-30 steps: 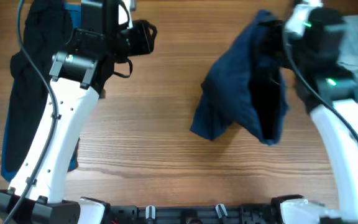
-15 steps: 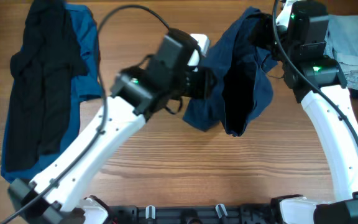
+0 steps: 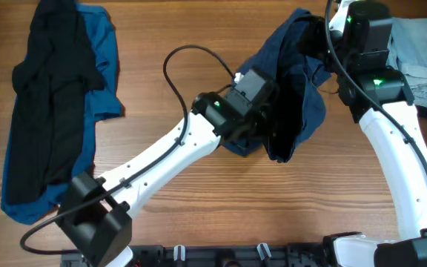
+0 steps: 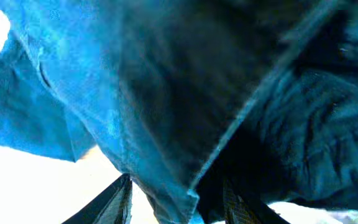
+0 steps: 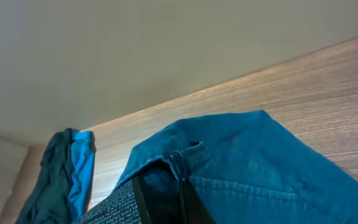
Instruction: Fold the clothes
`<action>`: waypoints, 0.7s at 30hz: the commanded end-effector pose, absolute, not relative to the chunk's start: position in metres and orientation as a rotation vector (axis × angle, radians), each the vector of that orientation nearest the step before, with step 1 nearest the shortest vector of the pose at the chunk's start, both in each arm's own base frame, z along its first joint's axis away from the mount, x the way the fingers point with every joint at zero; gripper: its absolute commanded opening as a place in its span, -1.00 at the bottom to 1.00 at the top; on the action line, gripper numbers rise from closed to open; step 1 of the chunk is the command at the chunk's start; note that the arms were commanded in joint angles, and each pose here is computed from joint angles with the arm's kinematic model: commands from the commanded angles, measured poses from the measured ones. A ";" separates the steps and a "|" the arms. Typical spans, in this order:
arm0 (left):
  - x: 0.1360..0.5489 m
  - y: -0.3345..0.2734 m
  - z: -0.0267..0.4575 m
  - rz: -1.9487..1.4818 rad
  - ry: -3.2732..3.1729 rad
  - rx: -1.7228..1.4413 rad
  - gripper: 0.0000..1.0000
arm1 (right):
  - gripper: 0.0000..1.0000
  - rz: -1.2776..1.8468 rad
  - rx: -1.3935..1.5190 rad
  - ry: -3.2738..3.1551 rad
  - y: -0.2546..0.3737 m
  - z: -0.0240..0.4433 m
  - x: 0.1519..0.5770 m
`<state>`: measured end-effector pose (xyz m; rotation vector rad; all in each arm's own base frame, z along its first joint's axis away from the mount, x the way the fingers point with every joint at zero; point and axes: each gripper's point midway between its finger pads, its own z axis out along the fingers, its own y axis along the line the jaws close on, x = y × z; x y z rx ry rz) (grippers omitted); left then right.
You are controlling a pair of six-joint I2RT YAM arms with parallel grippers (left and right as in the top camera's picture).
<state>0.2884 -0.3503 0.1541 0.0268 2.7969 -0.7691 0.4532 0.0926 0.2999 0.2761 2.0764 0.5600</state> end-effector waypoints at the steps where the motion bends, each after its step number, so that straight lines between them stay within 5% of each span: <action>1: 0.280 -0.350 0.138 -0.733 2.845 -0.064 -0.03 | -0.91 0.549 0.267 2.031 0.090 0.318 0.454; 9: 0.257 -0.357 0.087 -0.694 2.927 -0.140 -0.01 | -0.91 0.543 0.273 2.028 0.089 0.318 0.454; 13: 0.250 -0.363 0.070 -0.656 2.960 -0.118 -0.30 | -0.91 0.542 0.274 2.032 0.089 0.317 0.454; 16: 0.258 -0.357 0.068 -0.615 2.936 -0.142 -0.92 | -0.92 0.539 0.275 2.033 0.088 0.317 0.454; 21: 0.319 -0.304 0.115 -0.596 2.759 -0.160 -0.92 | -0.91 0.545 0.300 2.032 0.067 0.322 0.449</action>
